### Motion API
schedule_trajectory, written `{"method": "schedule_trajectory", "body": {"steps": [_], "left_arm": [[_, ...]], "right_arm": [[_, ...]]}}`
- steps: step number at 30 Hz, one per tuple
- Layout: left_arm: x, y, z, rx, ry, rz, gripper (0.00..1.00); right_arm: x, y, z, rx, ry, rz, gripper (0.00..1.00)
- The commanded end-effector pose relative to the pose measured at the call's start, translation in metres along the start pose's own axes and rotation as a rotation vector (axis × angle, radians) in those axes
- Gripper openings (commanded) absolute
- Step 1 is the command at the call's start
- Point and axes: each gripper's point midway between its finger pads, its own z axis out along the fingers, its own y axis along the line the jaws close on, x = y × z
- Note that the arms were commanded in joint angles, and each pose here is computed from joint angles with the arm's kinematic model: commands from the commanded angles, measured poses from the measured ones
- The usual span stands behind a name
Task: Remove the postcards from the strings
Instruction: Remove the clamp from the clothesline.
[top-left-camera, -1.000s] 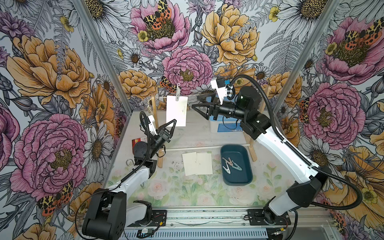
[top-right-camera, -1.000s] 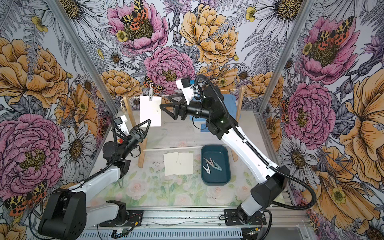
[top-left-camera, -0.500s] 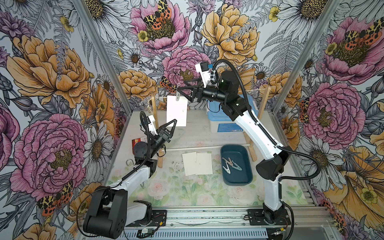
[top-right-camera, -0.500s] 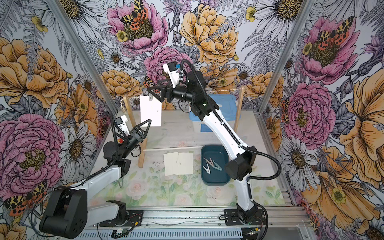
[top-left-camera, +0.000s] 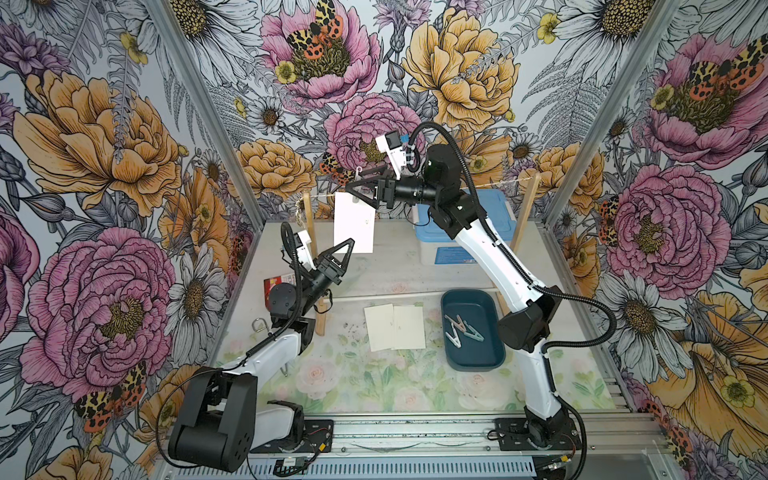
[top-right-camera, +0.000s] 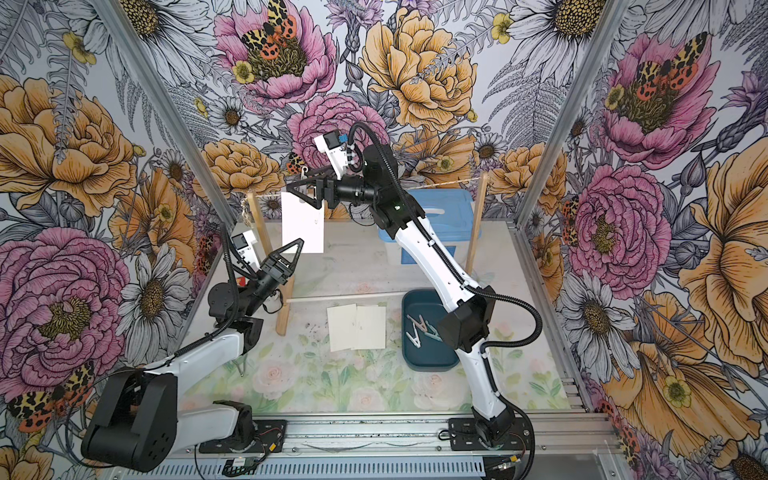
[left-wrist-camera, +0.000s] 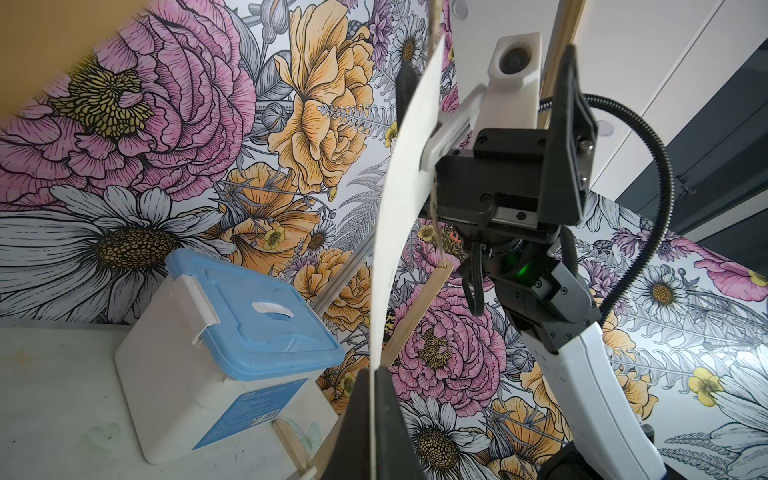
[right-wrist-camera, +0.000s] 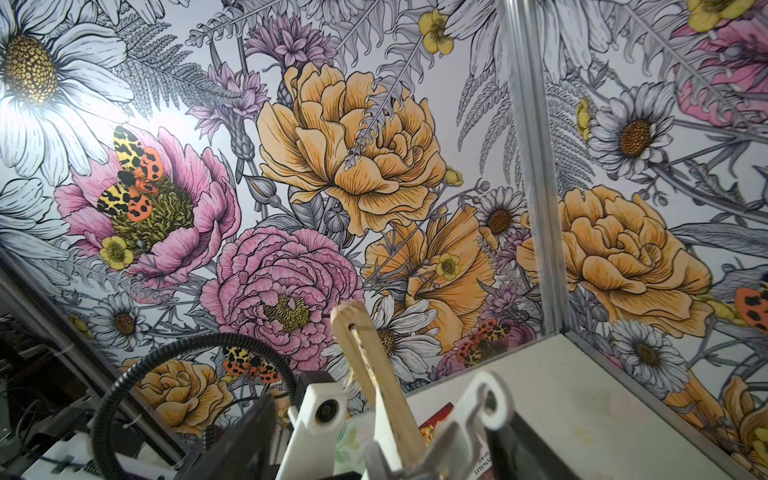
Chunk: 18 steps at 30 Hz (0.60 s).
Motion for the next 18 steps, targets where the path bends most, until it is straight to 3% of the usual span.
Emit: {"method": "schedule_trajectory", "body": {"steps": [1,12,18], "left_arm": [[-0.0023,-0.0093,-0.0004,0.049,0.0,0.01,0.0],[-0.0018,-0.0129,-0.0005,0.066,0.005,0.0,0.0],[-0.0015,-0.012,-0.0026,0.055,0.003,0.003,0.0]], "right_arm": [[0.0036,0.02,0.0048,-0.091,0.026,-0.001,0.65],[0.0048,0.0132,0.0077,-0.063,0.018,-0.004,0.34],[0.0001,0.013,0.0066,-0.043,0.004,-0.015,0.24]]}}
